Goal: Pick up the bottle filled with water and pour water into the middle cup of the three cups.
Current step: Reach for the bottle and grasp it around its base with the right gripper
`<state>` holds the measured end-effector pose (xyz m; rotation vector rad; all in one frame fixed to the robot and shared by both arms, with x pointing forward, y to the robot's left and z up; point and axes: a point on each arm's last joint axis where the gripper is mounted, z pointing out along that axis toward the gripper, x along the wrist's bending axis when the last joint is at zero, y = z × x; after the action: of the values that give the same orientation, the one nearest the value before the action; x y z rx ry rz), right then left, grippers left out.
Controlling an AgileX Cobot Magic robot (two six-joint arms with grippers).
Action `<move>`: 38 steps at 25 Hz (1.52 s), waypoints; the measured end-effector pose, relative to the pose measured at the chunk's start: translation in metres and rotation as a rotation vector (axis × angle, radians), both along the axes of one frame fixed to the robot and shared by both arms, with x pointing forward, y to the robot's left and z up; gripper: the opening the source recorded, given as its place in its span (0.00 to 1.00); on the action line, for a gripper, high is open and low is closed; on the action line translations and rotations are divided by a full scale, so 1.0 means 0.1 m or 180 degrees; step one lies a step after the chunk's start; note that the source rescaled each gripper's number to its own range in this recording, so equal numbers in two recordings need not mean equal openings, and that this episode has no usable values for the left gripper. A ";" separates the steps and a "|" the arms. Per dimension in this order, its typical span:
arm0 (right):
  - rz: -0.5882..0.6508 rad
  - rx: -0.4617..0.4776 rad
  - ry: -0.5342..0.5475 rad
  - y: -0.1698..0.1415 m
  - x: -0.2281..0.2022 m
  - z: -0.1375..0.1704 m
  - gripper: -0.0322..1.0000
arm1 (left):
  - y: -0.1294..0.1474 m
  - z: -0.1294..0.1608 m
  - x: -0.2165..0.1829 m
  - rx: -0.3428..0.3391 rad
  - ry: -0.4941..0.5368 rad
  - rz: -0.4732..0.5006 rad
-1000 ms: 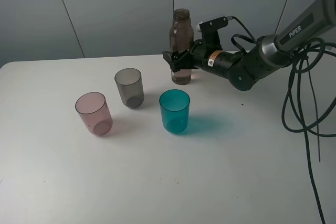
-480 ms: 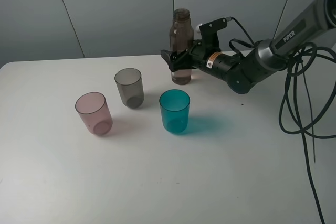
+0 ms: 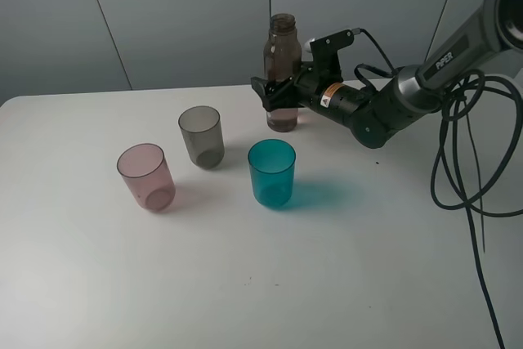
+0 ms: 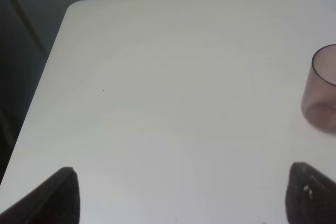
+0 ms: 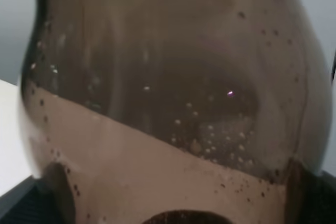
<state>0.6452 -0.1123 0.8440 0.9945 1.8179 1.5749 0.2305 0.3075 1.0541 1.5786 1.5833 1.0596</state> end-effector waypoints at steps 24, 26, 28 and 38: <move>0.0074 0.0003 -0.0065 0.03 0.03 -0.06 1.00 | 0.00 0.00 0.00 0.0000 0.0000 0.0000; 0.0073 -0.0006 -0.0068 0.04 0.04 -0.06 1.00 | 0.00 0.00 0.00 0.0000 0.0000 0.0000; 0.0076 -0.0019 -0.0072 0.05 0.05 -0.05 1.00 | 0.00 0.00 0.00 0.0000 0.0000 0.0000; 0.0098 -0.0042 -0.0085 0.08 0.09 -0.08 1.00 | 0.00 0.00 0.00 0.0000 0.0000 0.0000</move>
<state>0.6546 -0.1041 0.8361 0.9394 1.8313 1.5849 0.2305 0.3075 1.0541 1.5786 1.5833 1.0596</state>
